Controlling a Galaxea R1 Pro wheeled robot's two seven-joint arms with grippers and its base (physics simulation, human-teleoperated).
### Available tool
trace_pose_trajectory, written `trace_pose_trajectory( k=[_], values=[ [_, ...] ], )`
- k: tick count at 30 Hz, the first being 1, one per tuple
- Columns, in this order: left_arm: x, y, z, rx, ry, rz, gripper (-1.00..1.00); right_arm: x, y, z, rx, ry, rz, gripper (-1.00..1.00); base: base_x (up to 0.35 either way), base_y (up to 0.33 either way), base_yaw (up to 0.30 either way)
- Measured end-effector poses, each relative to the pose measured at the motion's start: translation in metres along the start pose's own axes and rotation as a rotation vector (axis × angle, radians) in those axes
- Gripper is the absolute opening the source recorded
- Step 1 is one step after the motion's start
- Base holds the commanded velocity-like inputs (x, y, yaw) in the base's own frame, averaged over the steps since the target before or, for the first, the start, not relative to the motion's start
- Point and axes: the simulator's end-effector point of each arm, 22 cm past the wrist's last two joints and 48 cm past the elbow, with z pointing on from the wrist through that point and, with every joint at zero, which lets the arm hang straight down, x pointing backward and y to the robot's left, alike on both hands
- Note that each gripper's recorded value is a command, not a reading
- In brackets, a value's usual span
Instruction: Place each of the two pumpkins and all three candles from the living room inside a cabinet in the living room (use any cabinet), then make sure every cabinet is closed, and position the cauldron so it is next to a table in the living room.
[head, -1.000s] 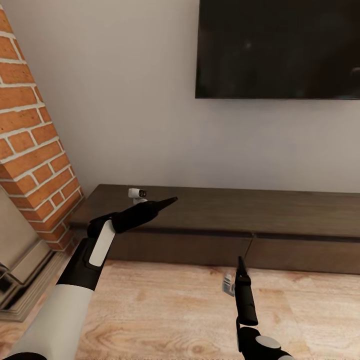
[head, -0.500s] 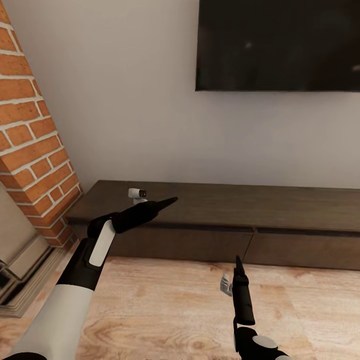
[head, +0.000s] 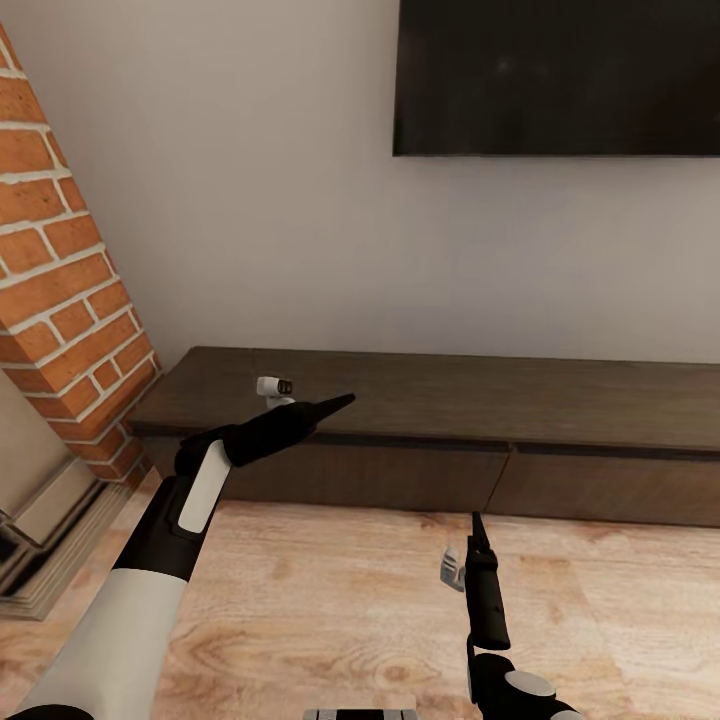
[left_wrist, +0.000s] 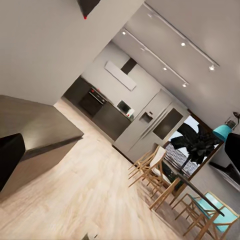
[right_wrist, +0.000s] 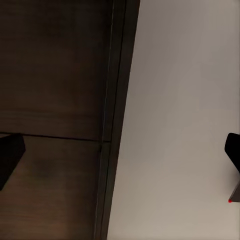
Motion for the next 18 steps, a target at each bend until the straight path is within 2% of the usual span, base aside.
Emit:
trace_pose_trajectory(
  k=[10, 18],
  values=[
    [-0.0003, 0.0004, -0.0007, -0.001, 0.000, 0.001, 1.00, -0.0007, -0.0004, 0.0001, 0.001, -0.004, 0.003, 1.00, 0.006, 0.000, 0.000],
    [-0.0003, 0.0002, -0.0004, -0.001, 0.000, 0.000, 1.00, -0.0005, 0.0010, -0.0007, -0.002, -0.004, 0.000, 1.00, 0.277, 0.000, 0.000]
  ],
)
